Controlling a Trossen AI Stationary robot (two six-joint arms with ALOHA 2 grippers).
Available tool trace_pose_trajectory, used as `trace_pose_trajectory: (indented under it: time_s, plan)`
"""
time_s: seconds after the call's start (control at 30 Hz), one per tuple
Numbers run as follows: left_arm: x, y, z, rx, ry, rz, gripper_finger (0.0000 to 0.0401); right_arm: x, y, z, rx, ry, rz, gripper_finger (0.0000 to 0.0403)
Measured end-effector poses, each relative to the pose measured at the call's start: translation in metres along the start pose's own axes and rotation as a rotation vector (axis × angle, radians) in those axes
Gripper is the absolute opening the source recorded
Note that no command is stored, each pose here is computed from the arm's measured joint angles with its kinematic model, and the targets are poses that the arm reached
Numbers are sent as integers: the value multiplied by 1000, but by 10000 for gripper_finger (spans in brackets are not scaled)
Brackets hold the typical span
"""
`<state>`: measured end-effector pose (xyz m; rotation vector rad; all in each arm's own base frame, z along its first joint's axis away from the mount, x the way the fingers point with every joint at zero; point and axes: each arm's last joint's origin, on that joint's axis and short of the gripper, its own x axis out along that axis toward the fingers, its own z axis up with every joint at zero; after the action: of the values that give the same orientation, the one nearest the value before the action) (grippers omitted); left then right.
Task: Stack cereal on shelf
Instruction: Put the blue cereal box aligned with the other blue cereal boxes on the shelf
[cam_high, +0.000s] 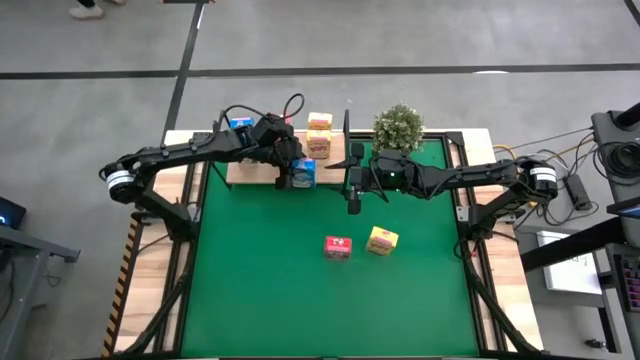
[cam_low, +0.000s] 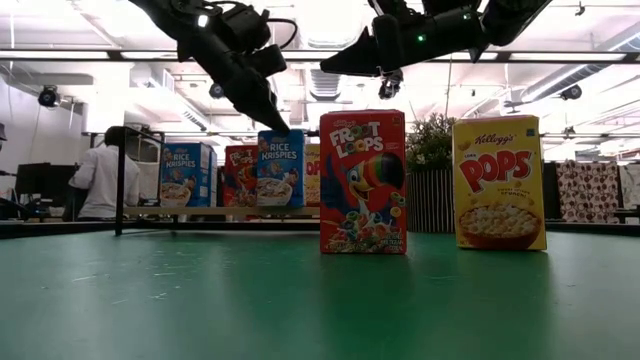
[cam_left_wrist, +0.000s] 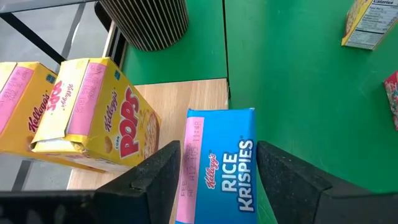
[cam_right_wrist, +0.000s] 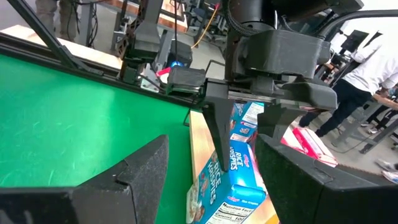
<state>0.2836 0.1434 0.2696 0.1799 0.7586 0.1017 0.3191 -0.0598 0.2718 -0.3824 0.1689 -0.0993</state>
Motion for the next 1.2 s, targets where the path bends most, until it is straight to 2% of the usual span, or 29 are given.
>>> trace_pose_trajectory:
  time_s: [0.5, 0.93, 1.2]
  plan:
    - [0, 0, -2, 0, 15, -6, 191, 0, 0, 0, -1, 1, 1, 231]
    - [0, 0, -2, 0, 17, -3, 147, 0, 0, 0, -1, 5, 2, 231]
    - [-20, -1, 0, 37, 162, -8, 146, 0, 1, -1, -1, 14, 6, 231]
